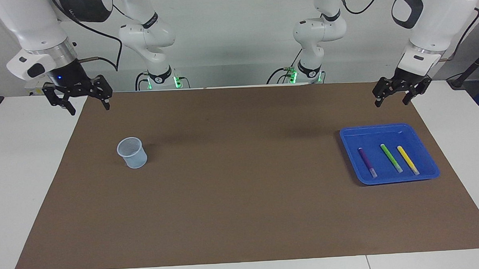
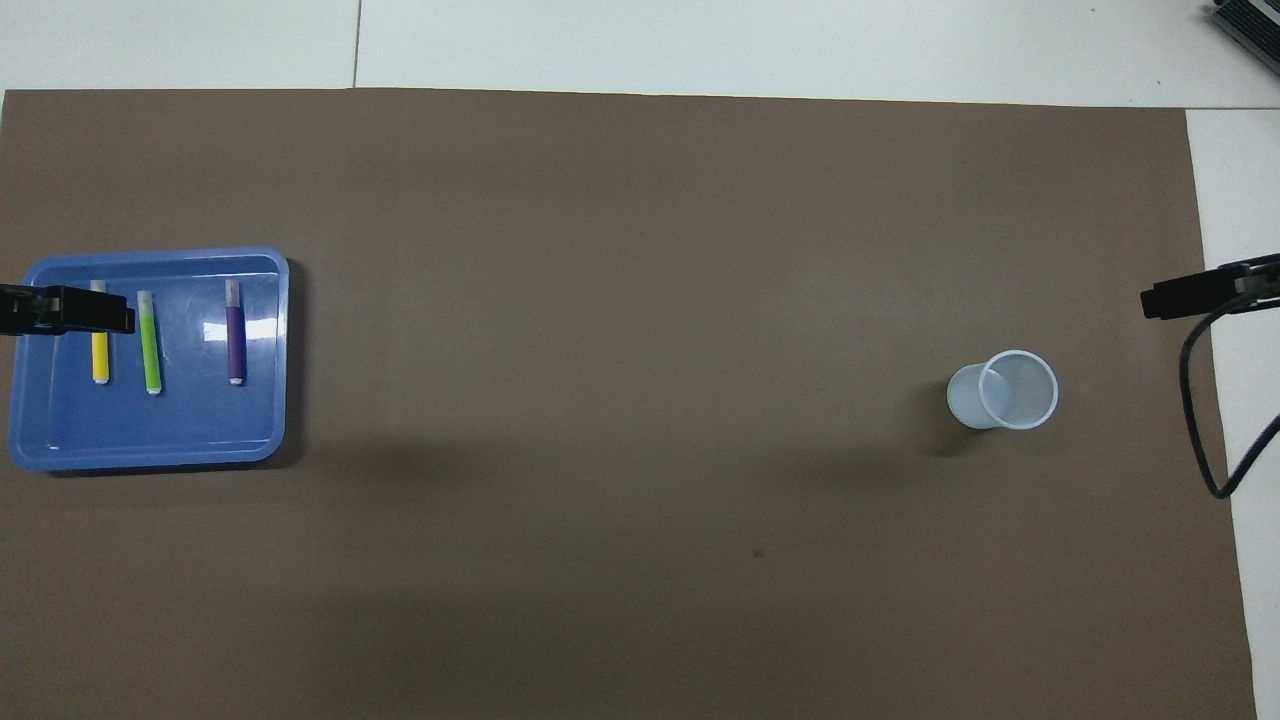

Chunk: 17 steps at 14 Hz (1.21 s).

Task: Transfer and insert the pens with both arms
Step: 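Reach the left gripper down over the purple pen in the tray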

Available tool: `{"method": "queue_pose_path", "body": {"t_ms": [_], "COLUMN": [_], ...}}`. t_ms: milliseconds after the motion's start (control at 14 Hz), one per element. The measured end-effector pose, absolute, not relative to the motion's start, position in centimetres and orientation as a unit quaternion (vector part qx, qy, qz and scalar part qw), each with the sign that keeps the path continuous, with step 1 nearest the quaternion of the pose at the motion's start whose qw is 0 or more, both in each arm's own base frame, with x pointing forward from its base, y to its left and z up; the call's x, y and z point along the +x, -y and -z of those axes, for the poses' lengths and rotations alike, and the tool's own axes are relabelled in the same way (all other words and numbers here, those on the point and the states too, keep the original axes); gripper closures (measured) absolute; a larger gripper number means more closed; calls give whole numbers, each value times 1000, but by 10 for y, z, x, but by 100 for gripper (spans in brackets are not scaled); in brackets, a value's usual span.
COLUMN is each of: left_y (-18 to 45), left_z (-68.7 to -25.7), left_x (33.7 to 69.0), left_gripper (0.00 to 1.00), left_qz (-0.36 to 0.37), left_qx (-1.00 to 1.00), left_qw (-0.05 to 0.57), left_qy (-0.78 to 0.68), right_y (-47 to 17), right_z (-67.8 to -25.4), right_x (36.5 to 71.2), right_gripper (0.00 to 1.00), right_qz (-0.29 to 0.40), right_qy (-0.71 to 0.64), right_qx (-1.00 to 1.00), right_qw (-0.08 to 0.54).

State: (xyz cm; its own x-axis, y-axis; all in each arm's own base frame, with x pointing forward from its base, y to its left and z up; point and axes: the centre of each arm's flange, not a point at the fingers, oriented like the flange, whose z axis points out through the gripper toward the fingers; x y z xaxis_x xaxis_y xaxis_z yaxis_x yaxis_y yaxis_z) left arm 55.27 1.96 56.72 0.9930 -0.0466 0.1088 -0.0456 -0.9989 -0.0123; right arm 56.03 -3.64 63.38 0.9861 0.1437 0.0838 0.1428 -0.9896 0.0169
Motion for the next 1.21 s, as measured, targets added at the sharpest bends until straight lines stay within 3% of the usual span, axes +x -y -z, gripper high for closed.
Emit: {"method": "queue_pose_path", "body": {"t_ms": [570,1212], "left_y": [-35,-55], "left_z": [-464,-352], "left_x": [610,620], "left_gripper": [0,0], "left_qz": [62,66], "left_qx": [-998,-998], "left_qw": [8,10], "left_qy": [-12,1], "right_y": [36,36], "right_z": [-634,-634], "right_x": [560,560], "right_gripper": [0,0], "right_qz": [-42,-43], "right_qy": [-72,-73], "right_qx": [996,996], "right_qw": [5,5]}}
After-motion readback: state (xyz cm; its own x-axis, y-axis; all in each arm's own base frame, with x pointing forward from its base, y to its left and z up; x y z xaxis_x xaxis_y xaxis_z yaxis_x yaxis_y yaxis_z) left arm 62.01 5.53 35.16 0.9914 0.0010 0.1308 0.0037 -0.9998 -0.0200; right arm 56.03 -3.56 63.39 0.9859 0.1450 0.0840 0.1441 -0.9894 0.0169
